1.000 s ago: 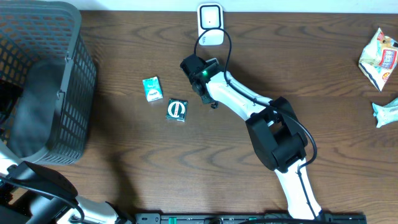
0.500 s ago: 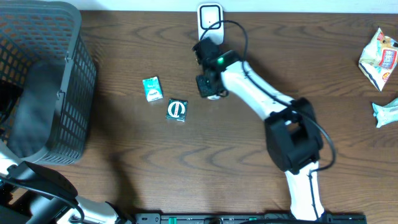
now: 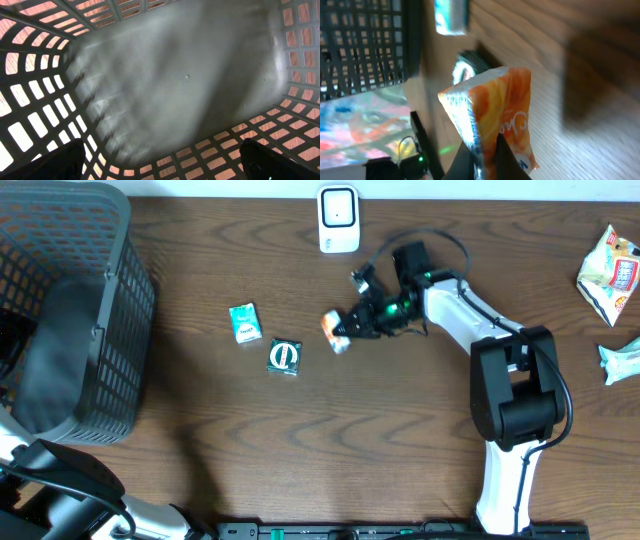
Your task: Scan the item barcode
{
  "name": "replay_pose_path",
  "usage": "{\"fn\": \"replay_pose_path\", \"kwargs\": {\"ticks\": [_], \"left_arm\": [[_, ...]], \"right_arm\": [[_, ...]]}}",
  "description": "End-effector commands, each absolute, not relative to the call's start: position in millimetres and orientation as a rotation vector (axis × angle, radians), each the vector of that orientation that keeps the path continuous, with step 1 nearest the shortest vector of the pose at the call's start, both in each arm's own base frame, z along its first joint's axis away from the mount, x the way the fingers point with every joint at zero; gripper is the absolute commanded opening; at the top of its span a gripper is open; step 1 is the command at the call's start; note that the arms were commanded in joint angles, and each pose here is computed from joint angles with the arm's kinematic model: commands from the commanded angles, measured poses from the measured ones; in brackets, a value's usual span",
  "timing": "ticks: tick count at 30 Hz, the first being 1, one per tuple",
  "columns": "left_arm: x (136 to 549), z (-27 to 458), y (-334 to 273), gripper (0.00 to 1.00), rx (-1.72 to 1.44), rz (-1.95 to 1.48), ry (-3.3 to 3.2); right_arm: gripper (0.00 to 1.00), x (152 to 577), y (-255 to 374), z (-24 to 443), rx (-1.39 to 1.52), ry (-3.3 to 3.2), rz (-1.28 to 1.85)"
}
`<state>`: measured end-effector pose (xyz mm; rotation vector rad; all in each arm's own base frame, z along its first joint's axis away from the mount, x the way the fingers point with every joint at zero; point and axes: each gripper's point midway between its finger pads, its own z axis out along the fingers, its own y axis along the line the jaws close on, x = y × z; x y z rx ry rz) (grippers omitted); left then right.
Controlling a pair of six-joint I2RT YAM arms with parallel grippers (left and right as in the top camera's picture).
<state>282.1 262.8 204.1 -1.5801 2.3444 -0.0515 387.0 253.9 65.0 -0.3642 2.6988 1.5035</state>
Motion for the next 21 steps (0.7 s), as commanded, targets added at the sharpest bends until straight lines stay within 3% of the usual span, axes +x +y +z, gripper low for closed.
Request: {"fn": "replay_pose_path", "kwargs": {"ticks": [1, 4, 11, 16, 21], "left_arm": [[280, 201, 263, 0.98, -1.597, -0.051, 2.348], [280, 201, 263, 0.98, -1.597, -0.051, 2.348], [280, 201, 263, 0.98, -1.597, -0.051, 2.348], [280, 201, 263, 0.98, -1.597, -0.051, 2.348], [280, 201, 263, 0.98, -1.597, -0.051, 2.348]], "right_arm": [[0.06, 380, 224, 42, -0.149, 2.775, 1.523], [0.08, 384, 193, 19, -0.040, 2.894, 1.294], [0.28, 404, 136, 18, 0.148, 2.962, 1.074], [0.28, 414, 99, 30, 0.204, 3.061, 0.743], [0.27, 416, 115, 45, 0.072, 3.055, 0.742]]}}
